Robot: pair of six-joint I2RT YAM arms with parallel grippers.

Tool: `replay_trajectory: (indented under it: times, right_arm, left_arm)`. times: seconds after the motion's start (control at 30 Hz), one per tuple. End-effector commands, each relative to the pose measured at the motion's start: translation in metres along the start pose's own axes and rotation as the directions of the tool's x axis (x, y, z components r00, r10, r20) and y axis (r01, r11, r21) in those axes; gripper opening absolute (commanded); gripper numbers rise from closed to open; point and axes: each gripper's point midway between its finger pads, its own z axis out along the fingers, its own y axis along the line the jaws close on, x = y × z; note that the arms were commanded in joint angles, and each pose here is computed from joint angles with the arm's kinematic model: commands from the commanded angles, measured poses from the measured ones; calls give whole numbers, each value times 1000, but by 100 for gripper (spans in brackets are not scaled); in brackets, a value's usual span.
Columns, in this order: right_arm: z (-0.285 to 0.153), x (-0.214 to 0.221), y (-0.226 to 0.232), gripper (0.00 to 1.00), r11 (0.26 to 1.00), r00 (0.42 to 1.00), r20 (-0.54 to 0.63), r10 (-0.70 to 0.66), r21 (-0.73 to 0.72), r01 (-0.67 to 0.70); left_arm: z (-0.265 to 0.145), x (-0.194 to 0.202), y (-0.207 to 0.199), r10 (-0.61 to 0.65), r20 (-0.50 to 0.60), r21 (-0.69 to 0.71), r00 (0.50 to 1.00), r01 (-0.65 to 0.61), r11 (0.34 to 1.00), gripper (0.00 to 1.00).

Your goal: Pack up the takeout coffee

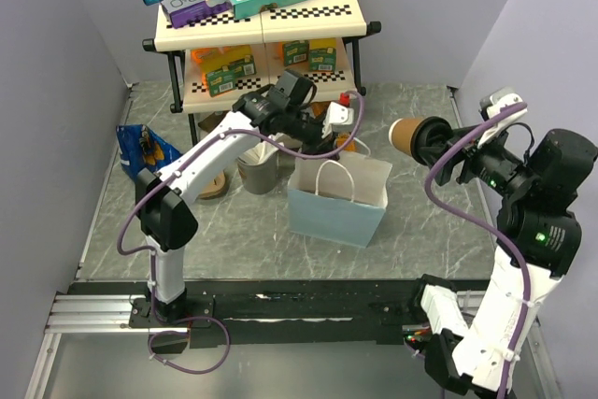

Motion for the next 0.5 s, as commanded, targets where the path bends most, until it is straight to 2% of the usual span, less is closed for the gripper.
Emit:
replay_trajectory:
  times: [0.0, 0.13, 0.2, 0.23, 0.27, 0.47]
  right_arm:
    - [7, -17, 7, 0, 994, 1000, 21, -20, -107, 22]
    - [4, -28, 14, 0, 987, 998, 38, -44, -150, 50]
    - [0, -30, 22, 8, 982, 995, 61, -77, -169, 86]
    - [-1, -29, 24, 8, 979, 994, 65, -85, -178, 96]
    - [-4, -28, 28, 0, 978, 993, 68, -93, -180, 104]
    - [-8, -5, 32, 0, 972, 981, 76, -176, -147, 185]
  left_arm:
    - [-37, -67, 14, 94, 120, -170, 988, -72, 983, 1]
    - [-58, -93, 33, 154, 156, -325, 976, -97, 941, 1]
    - [-65, -103, 43, 206, 167, -407, 964, -123, 905, 1]
    - [-64, -98, 42, 194, 166, -417, 967, -109, 902, 1]
    - [-64, -98, 43, 194, 169, -427, 966, -106, 898, 1]
    - [-39, -70, 42, 169, 107, -436, 980, -107, 894, 1]
